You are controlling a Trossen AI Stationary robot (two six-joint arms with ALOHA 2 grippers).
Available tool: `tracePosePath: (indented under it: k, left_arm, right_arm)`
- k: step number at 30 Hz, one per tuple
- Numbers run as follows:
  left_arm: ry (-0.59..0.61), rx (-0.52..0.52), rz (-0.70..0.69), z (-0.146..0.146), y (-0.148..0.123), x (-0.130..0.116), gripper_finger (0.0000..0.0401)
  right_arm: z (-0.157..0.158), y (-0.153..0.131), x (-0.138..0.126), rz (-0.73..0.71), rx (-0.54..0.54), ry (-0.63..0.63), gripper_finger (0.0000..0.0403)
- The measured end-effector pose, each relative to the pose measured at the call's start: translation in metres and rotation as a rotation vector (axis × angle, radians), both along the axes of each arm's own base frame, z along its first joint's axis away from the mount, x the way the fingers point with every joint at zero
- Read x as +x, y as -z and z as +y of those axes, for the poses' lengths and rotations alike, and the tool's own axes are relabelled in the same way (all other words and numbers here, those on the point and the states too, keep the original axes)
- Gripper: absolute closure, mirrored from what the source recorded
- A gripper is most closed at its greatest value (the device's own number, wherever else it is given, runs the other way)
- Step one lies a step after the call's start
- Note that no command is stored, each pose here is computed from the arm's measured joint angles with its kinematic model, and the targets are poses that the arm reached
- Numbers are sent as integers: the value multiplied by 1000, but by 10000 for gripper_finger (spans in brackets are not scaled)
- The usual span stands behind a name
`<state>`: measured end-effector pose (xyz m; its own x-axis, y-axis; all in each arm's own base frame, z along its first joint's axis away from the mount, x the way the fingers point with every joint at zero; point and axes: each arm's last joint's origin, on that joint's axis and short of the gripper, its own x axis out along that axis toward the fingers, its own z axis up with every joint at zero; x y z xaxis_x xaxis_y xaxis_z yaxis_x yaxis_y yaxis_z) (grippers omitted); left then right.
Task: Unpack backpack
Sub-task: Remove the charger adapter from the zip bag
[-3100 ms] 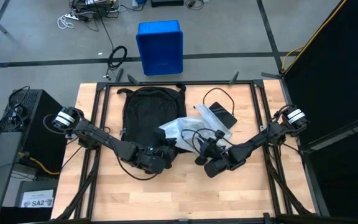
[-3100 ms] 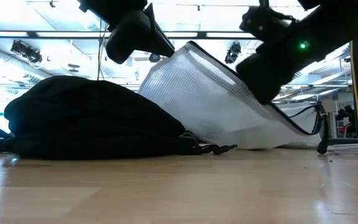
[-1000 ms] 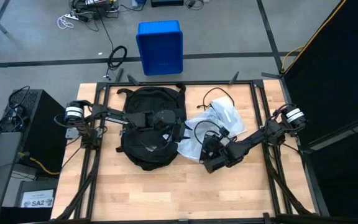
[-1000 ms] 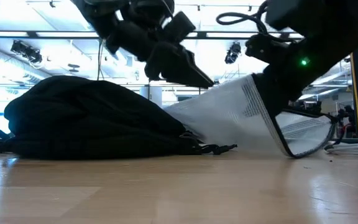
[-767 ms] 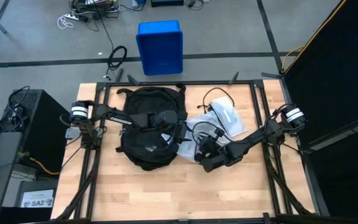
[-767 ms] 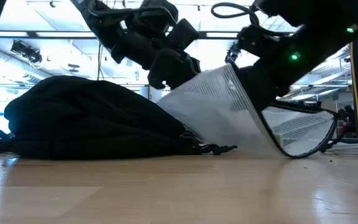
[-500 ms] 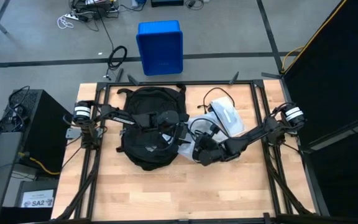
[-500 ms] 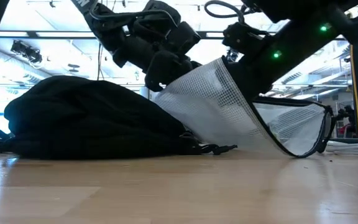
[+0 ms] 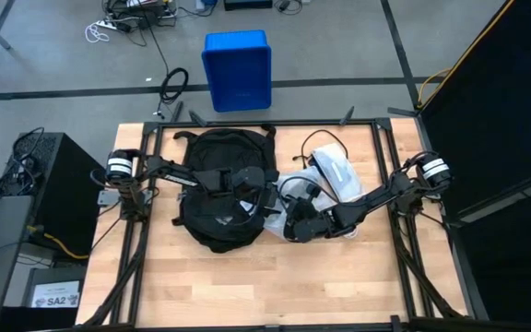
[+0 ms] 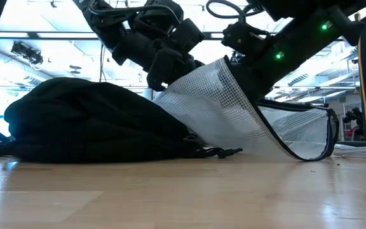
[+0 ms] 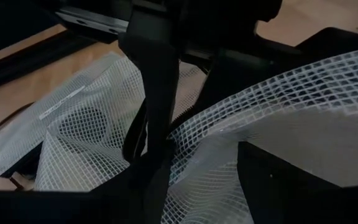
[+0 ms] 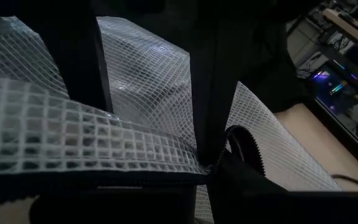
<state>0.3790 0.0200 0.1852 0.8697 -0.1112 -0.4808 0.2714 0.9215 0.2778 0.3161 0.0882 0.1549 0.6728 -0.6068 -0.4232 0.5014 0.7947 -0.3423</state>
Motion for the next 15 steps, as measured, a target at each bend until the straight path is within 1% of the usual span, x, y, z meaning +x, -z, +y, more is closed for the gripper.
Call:
tracePosePath:
  k: [4,8,11,15]
  left_arm:
    - [-22,32,-8,-4,-11,-4,243]
    - [-87,89,-17,-5,-25,-11,242]
    - [-131,112,27,-2,-26,-15,234]
    - [-146,118,54,-2,-24,-17,213]
  right_arm:
    - [-1,-2,1,-19,7,10,402]
    - [-1,-2,1,-28,17,3,403]
    - [1,-4,2,-38,9,-15,402]
    - [1,-5,3,-36,-6,-27,402]
